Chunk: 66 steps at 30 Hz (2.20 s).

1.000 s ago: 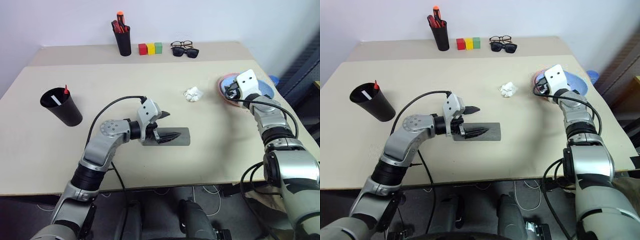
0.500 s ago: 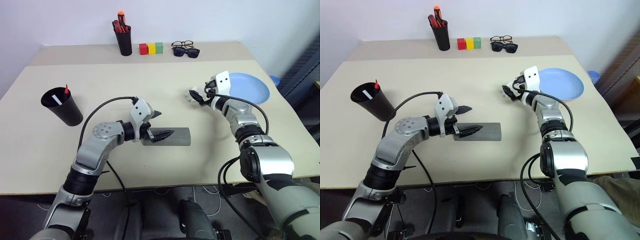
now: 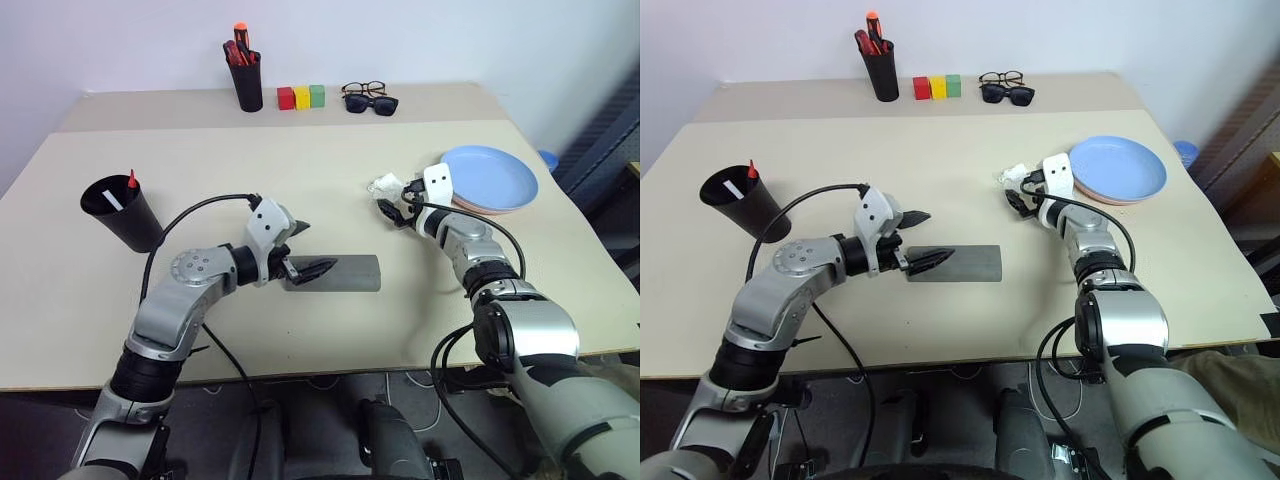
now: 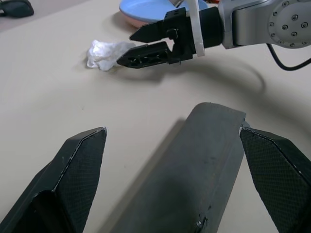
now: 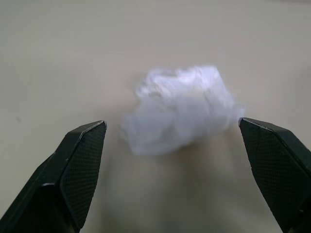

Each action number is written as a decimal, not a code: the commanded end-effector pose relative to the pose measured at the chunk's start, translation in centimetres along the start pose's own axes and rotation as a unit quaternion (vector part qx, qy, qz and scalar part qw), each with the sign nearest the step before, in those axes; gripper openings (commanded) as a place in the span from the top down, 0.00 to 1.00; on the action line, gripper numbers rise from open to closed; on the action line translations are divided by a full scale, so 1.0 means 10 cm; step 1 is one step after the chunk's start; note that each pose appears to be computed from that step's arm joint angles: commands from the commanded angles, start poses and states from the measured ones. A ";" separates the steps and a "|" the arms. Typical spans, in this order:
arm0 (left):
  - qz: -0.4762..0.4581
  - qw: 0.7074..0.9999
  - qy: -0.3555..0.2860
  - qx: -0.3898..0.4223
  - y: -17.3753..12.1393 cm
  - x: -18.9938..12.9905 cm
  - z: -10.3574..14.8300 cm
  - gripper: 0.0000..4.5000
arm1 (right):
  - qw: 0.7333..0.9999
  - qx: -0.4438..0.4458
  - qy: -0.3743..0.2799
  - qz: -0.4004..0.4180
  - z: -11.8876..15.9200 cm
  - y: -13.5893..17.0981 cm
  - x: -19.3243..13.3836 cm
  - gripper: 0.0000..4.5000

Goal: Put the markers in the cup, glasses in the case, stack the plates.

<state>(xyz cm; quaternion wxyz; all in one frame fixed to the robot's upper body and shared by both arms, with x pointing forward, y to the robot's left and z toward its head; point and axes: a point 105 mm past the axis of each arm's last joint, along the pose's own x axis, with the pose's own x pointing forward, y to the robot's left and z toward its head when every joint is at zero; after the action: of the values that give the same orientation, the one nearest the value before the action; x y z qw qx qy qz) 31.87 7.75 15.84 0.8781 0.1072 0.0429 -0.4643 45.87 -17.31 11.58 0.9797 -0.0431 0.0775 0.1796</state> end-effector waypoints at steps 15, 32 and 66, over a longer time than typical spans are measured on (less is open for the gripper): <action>-0.001 1.000 -0.024 0.007 -0.03 -0.02 0.13 0.00 | 0.999 0.006 -0.030 -0.020 0.15 -0.09 -0.02 0.99; -0.010 1.000 -0.021 0.005 -0.05 0.01 0.11 0.00 | 0.999 0.012 -0.043 0.009 0.19 -0.02 -0.01 0.26; -0.016 1.000 -0.024 0.002 -0.10 0.06 0.10 0.00 | 0.994 0.014 -0.108 0.011 0.57 -0.08 -0.04 0.99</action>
<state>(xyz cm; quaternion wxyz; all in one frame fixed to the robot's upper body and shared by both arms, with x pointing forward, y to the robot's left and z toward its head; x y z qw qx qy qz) 31.46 6.85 15.78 0.8738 0.0912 0.0412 -0.4759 46.21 -17.26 14.37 0.9803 -0.0039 0.0227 0.1963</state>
